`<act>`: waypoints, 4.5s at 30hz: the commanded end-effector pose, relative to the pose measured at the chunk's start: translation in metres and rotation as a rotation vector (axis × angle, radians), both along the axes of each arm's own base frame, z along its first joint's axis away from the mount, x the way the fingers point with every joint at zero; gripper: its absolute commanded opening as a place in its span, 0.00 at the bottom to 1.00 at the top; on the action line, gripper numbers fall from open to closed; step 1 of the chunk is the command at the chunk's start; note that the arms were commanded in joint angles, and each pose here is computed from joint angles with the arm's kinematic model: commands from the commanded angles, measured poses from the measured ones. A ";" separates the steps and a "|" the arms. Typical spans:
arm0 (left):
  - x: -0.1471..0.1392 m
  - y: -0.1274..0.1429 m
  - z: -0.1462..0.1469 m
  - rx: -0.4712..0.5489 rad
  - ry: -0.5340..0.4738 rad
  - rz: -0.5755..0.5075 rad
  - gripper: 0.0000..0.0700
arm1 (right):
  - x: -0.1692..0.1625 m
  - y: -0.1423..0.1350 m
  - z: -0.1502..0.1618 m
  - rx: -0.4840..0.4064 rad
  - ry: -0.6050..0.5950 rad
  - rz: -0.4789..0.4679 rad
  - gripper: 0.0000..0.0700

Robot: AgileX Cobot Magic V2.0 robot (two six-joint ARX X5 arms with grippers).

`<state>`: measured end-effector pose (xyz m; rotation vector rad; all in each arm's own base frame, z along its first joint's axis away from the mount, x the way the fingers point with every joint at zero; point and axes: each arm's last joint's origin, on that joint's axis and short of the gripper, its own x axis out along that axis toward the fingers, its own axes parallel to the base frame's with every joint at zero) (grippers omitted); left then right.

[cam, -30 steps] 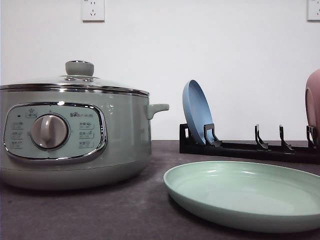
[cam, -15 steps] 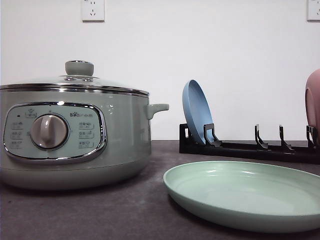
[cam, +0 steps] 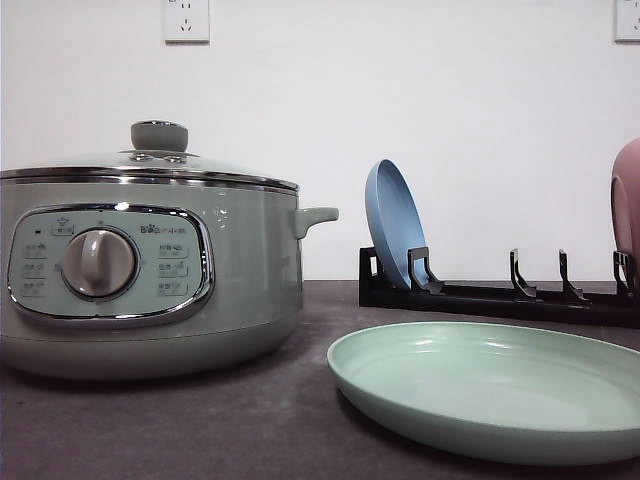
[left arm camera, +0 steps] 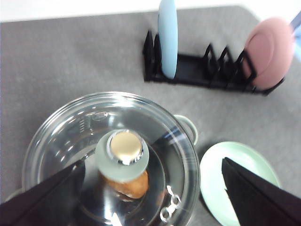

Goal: Transfer potato from steamer to green plate

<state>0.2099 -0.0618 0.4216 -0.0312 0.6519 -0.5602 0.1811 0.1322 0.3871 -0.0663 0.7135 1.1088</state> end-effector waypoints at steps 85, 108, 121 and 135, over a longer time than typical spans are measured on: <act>0.021 0.003 0.002 0.289 0.021 0.229 0.00 | 0.002 0.002 0.004 -0.007 -0.026 -0.011 0.55; -0.008 0.065 0.014 0.342 0.049 0.550 0.00 | 0.015 0.021 -0.005 0.002 0.047 -0.073 0.61; -0.008 0.072 0.014 0.342 0.055 0.580 0.00 | 0.089 0.112 -0.018 -0.078 0.069 -0.043 0.61; -0.008 0.072 0.014 0.334 0.057 0.588 0.00 | 0.145 0.199 -0.078 -0.184 0.044 -0.067 0.69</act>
